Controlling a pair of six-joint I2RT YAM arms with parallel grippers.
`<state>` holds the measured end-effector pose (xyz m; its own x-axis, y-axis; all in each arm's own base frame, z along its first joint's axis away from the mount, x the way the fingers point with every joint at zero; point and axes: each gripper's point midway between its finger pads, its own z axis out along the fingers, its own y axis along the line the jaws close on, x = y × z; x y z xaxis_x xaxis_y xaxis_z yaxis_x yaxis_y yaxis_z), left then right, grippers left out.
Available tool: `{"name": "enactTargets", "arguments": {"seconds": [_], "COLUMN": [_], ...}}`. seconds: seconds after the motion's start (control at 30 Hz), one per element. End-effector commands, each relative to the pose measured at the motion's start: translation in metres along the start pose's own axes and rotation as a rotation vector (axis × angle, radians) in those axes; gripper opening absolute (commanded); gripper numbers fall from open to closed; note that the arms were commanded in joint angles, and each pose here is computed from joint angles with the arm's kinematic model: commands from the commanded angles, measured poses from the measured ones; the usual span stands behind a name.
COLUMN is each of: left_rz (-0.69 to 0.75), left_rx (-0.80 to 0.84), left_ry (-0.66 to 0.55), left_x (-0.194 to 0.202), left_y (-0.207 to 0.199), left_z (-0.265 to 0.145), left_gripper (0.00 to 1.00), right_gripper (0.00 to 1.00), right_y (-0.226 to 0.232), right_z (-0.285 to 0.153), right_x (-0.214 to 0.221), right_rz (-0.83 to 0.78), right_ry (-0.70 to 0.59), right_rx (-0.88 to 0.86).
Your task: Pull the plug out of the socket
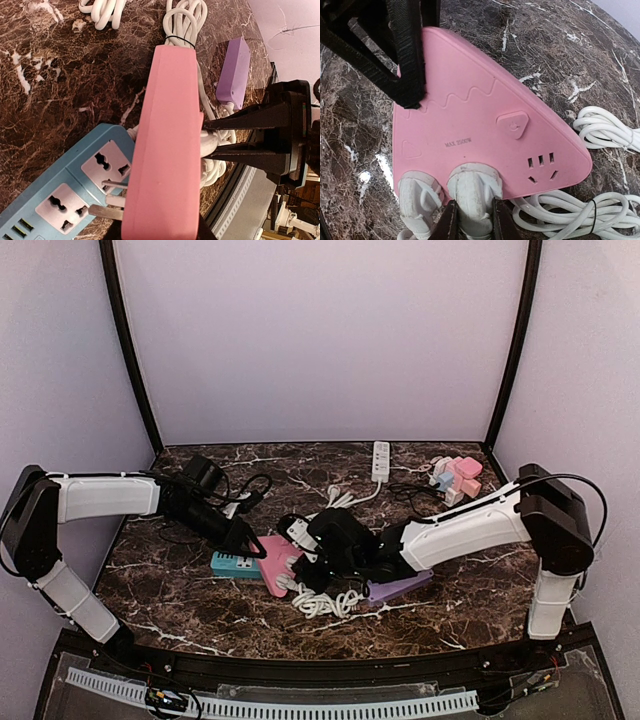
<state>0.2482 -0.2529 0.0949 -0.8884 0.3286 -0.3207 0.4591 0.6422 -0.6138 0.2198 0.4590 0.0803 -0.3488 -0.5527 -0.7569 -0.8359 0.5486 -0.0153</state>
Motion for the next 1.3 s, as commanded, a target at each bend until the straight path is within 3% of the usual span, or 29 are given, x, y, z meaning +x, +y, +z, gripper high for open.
{"name": "enactTargets", "arguments": {"seconds": [0.0, 0.4, 1.27], "left_rz": [-0.002, -0.008, -0.062], "left_rx": [-0.119, -0.152, -0.229], "left_ry": [-0.017, -0.005, 0.024], "left_x": [0.002, 0.004, 0.009], "left_y": [0.021, 0.028, 0.049], "left_z": [-0.006, -0.005, -0.006], "left_gripper": [0.14, 0.14, 0.13], "right_gripper": [0.0, 0.0, 0.0], "right_y": [0.003, 0.0, 0.026], "right_z": [-0.021, -0.023, -0.012], "right_x": [-0.035, -0.036, -0.034], "right_rz": [0.146, 0.193, -0.111], "right_ry": [-0.111, -0.128, -0.071], "right_rx": [-0.154, -0.215, 0.101]}}
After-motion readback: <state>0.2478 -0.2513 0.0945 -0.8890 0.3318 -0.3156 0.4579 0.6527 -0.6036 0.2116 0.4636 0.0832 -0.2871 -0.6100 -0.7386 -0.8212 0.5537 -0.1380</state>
